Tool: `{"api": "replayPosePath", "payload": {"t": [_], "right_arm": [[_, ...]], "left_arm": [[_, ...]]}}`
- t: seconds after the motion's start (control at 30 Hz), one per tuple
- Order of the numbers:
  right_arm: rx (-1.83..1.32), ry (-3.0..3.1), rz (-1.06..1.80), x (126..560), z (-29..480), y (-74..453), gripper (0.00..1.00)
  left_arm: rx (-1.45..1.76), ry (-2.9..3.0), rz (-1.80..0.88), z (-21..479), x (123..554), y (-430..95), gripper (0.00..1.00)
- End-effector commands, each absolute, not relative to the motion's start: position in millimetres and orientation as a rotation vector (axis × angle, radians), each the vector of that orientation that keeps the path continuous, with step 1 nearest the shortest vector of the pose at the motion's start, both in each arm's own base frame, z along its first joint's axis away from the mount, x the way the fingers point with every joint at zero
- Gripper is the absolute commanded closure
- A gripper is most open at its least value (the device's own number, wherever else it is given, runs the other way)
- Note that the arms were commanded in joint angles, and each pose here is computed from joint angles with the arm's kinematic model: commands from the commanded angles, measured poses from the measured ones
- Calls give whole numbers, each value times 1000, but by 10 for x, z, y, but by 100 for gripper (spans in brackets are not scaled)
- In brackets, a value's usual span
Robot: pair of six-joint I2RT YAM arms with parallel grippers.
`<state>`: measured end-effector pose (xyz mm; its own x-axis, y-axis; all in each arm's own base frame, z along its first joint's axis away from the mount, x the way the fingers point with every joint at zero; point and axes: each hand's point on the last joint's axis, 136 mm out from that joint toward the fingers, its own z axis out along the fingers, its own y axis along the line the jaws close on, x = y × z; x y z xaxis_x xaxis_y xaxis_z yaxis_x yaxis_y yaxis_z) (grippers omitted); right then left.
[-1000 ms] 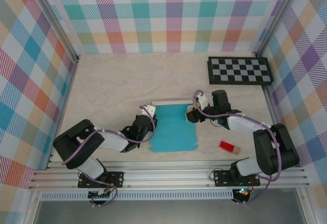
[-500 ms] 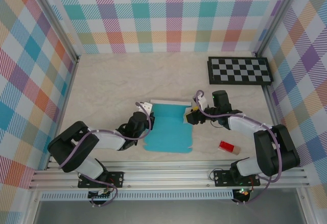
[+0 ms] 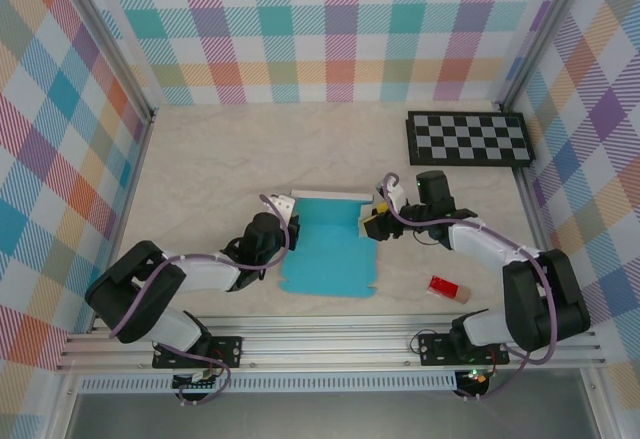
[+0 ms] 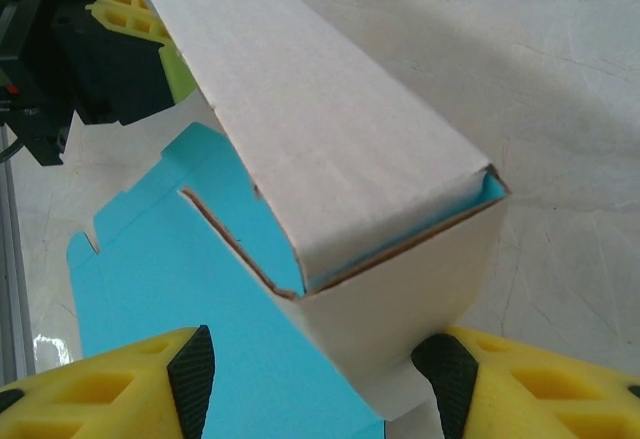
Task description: Fold the paper box
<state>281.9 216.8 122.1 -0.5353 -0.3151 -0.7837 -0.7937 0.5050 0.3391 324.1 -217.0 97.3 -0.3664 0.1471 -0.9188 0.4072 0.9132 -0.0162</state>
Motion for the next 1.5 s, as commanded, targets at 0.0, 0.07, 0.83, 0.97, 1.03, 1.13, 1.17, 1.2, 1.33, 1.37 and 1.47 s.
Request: {"api": "replayPosePath", "payload": {"t": [0.0, 0.07, 0.83, 0.97, 1.03, 1.13, 1.17, 1.2, 1.33, 1.37, 1.47], "right_arm": [[-1052, 1912, 956, 2765, 1511, 2335, 39], [-1047, 1914, 922, 2816, 1502, 2323, 39], [-710, 1937, 591, 3242, 1718, 2323, 90], [-589, 2003, 471, 3381, 1623, 2364, 96], [-547, 2024, 318, 3456, 1556, 2323, 96], [-471, 2119, 143, 3581, 1368, 2206, 100], [-441, 2143, 109, 3611, 1314, 2161, 100], [-410, 2166, 84, 3629, 1249, 2123, 100], [-294, 2218, 2, 3645, 1018, 2026, 99], [-283, 2226, -26, 3642, 971, 2023, 97], [-314, 2251, 7, 3636, 816, 2138, 90]], "left_arm": [[520, 1835, -500, 1339, 3142, -2569, 100], [524, 1820, -540, 1400, 3115, -2603, 100], [406, 1795, -690, 1755, 3220, -2781, 100], [377, 1806, -697, 1791, 3250, -2841, 100], [356, 1841, -661, 1766, 3292, -2842, 100], [315, 1884, -593, 1717, 3353, -2810, 100], [304, 1892, -578, 1710, 3372, -2809, 100], [294, 1900, -563, 1686, 3385, -2798, 100], [279, 1917, -558, 1550, 3410, -2814, 100], [281, 1915, -564, 1513, 3409, -2835, 100], [299, 1907, -588, 1407, 3402, -2902, 100]]}}
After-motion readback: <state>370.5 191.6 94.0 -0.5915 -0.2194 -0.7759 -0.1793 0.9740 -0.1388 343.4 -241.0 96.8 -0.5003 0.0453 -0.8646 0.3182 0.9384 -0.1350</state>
